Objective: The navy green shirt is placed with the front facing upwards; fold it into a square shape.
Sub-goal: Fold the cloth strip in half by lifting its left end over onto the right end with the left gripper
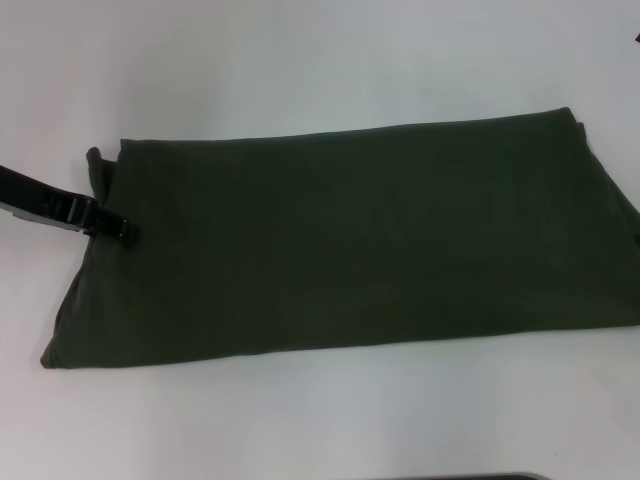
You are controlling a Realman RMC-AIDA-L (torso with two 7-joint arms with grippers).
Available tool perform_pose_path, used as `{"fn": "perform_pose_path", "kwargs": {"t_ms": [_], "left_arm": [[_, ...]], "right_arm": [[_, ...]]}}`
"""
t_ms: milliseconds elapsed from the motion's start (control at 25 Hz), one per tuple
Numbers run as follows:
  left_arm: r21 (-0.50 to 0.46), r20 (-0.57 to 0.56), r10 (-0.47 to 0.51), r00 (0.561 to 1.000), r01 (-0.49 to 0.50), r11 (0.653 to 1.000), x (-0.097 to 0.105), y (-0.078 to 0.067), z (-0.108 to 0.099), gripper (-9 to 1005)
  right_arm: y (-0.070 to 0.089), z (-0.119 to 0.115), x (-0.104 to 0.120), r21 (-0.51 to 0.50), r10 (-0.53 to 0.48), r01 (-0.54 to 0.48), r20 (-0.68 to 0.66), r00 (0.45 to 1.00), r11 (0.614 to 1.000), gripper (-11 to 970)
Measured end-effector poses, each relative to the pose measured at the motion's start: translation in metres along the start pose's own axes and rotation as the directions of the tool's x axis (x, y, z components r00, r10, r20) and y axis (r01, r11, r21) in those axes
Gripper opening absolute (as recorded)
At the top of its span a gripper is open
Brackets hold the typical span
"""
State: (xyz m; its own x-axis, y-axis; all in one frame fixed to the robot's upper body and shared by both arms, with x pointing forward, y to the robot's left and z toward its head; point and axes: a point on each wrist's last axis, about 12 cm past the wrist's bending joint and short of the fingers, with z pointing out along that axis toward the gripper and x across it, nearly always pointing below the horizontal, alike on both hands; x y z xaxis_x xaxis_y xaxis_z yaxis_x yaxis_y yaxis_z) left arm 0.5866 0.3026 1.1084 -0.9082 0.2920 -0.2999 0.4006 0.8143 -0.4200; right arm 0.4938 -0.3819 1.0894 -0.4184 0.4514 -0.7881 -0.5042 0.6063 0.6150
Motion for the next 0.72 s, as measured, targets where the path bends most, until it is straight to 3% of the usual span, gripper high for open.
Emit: {"fn": "perform_pose_path", "kwargs": {"t_ms": [280, 720], "left_arm": [[-0.002, 0.002, -0.004, 1.000, 0.004, 1.000, 0.0001, 0.0011, -0.0004, 486], [-0.009, 0.002, -0.007, 1.000, 0.007, 1.000, 0.0015, 0.0025, 0.0006, 54]], "right_arm": [[0.0002, -0.0003, -0.0002, -0.001, -0.001, 0.001, 0.000, 1.000, 1.000, 544], [0.0004, -0.0002, 0.0000, -0.003, -0.001, 0.001, -0.002, 1.000, 1.000, 543]]}}
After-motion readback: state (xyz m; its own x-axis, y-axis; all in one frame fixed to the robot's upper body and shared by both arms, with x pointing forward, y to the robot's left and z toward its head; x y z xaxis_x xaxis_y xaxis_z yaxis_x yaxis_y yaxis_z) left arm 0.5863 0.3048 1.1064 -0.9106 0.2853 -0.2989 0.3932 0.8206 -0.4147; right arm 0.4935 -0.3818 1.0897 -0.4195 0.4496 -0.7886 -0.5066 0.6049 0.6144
